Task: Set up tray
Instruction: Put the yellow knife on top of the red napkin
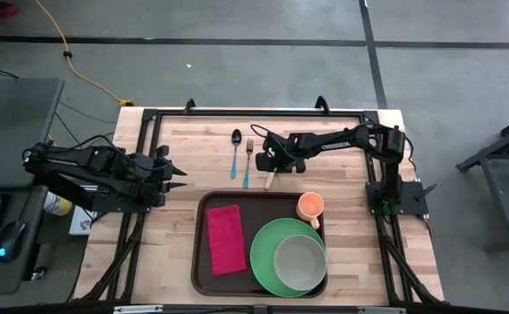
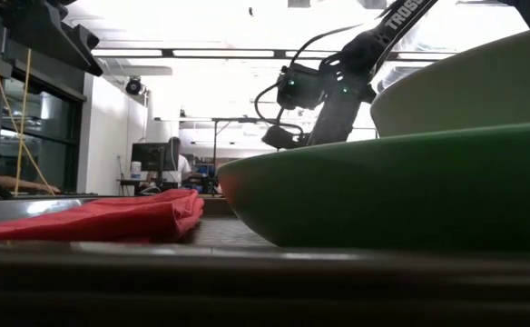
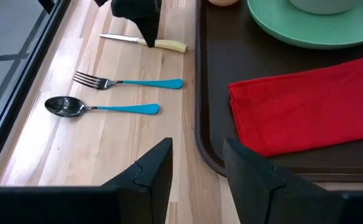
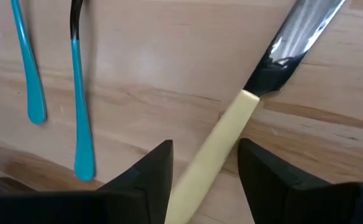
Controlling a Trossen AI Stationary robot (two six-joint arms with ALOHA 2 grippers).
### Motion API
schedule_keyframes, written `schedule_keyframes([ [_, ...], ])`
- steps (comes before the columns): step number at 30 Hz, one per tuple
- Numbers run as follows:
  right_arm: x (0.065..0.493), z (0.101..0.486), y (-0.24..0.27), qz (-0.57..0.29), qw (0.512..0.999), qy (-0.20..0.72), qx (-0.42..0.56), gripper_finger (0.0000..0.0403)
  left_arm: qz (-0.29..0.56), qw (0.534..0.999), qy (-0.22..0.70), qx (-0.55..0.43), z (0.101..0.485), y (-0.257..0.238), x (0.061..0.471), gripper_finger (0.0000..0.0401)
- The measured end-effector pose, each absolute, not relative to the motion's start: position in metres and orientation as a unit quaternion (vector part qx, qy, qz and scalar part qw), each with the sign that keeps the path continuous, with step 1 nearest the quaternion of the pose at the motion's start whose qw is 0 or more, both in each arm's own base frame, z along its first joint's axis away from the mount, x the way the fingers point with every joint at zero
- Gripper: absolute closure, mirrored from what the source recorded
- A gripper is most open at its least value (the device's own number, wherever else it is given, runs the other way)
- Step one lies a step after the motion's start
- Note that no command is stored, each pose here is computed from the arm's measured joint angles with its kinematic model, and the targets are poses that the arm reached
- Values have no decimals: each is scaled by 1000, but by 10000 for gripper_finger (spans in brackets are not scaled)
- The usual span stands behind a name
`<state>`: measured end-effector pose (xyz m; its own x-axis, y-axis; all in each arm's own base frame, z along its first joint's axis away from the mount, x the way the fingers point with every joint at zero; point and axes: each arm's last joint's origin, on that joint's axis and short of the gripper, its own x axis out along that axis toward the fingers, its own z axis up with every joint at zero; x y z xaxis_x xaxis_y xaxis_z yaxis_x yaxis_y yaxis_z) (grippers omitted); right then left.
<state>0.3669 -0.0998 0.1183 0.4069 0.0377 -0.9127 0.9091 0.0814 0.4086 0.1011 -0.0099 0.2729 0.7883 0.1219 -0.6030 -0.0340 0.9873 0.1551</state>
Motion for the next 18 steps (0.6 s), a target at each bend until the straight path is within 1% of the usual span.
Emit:
schedule_keyframes([
  [6,370,123,-102,-355,603,415,581,258,44,945,318,61,274,-10,102,229],
  [13,388,152,-111,-357,632,447,523,274,64,945,316,63,274,-9,102,229],
  [16,395,155,-112,-358,620,476,510,274,64,944,316,65,274,-9,102,229],
  [18,404,148,-112,-350,613,490,512,274,64,944,317,65,274,-9,102,229],
])
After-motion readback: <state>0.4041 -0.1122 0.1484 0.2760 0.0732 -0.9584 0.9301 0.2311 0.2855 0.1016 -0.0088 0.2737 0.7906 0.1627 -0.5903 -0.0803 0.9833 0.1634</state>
